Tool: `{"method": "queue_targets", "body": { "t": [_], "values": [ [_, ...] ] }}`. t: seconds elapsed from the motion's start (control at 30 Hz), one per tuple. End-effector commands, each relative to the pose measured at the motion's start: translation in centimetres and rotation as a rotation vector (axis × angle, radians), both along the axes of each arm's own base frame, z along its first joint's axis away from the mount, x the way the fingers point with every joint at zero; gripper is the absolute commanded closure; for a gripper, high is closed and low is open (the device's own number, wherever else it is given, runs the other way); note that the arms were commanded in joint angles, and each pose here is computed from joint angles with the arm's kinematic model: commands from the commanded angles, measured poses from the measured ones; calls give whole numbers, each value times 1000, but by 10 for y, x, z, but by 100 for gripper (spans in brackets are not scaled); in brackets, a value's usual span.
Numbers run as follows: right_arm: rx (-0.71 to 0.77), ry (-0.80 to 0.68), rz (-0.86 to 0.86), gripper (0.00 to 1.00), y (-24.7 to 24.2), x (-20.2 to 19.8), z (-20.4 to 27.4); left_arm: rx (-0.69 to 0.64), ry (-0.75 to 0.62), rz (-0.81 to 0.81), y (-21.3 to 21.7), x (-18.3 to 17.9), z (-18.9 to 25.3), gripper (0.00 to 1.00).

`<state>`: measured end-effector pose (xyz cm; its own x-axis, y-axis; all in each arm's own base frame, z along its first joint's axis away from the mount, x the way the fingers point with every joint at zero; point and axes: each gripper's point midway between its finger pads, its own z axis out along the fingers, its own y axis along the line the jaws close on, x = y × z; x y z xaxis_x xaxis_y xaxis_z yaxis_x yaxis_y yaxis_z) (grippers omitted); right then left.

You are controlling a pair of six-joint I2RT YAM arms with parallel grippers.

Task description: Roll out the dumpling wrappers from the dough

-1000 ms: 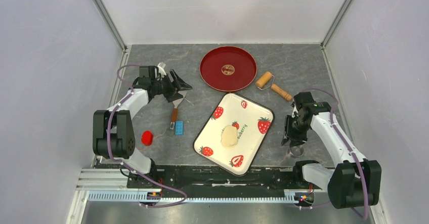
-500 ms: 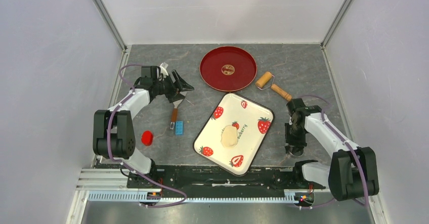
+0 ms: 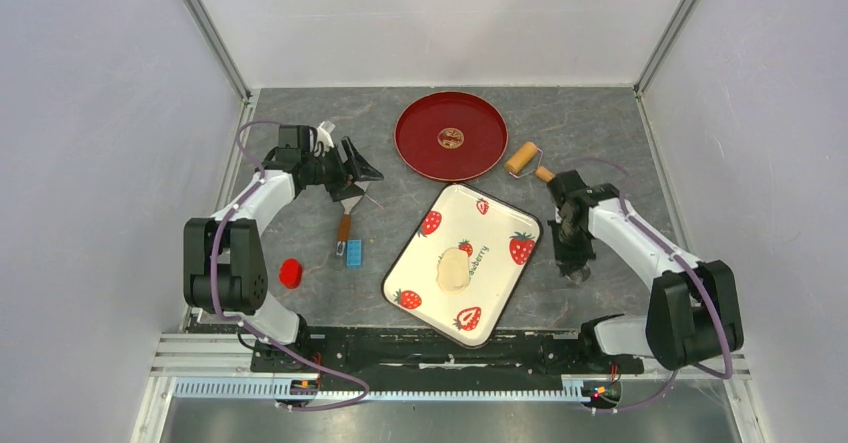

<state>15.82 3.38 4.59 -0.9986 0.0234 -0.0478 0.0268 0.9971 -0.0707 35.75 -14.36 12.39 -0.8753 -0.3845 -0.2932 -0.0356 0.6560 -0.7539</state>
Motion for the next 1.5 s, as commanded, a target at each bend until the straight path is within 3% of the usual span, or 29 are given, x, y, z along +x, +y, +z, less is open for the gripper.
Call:
{"method": "queue_targets", "body": {
  "t": [0.0,0.23,0.53,1.47],
  "values": [
    [5,-109,120,100,30,43,39,71,-101,-74,-1,0,26,20],
    [68,-202,415,100,144,71,80,154,-100,-141,-15,-9,26,19],
    [133,-167,683,100,251,42,68,170,-64,-155,-21,-13,20,19],
    [35,-66,828,100,249,29,16,234,-11,-119,-8,-13,1,19]
  ]
}}
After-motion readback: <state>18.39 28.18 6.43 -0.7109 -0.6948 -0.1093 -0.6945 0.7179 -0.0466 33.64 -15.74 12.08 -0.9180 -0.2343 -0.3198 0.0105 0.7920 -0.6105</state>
